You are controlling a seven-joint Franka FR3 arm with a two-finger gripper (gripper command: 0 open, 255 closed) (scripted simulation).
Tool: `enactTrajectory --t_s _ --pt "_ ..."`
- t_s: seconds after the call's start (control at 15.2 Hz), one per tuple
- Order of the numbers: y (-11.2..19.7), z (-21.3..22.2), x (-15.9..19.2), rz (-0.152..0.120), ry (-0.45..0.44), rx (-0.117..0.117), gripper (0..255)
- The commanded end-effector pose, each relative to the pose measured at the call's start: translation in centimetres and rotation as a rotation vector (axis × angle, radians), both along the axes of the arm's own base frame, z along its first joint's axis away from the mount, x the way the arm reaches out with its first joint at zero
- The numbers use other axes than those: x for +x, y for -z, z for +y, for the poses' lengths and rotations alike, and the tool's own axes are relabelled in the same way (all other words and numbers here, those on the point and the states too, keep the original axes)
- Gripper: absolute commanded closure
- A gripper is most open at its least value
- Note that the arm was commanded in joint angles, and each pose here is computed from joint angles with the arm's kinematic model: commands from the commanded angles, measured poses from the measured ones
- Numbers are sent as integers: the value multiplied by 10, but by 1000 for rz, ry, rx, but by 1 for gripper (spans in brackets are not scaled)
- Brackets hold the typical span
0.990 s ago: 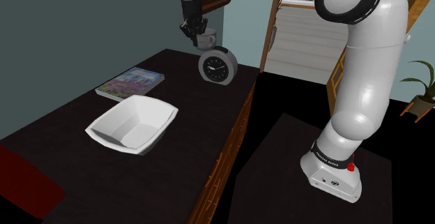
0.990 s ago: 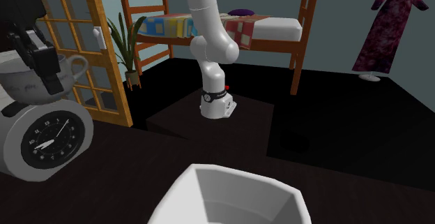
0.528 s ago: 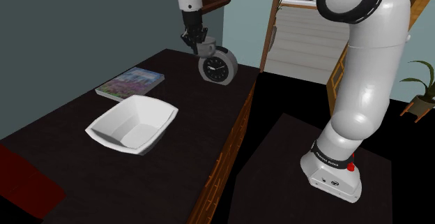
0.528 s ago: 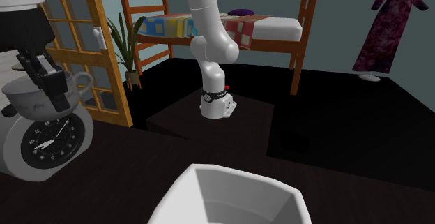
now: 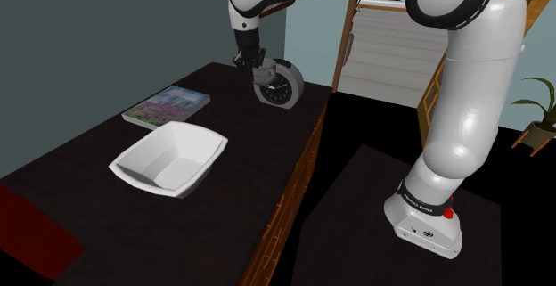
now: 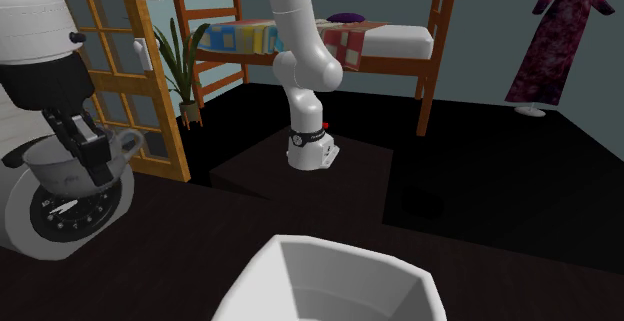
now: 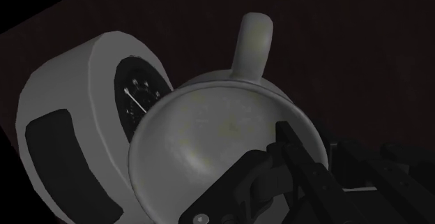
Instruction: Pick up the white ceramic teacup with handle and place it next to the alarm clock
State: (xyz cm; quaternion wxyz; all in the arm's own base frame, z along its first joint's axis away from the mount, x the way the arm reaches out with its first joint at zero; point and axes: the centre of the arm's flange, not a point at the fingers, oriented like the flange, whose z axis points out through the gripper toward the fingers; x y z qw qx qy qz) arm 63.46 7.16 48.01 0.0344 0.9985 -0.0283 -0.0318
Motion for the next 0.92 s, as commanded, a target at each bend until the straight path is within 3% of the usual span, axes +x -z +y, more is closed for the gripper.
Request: enactTrajectory --t_s 0.0,0.86 --pt "10 0 1 -1 0 0 255" --pt "79 0 1 -1 0 0 255"
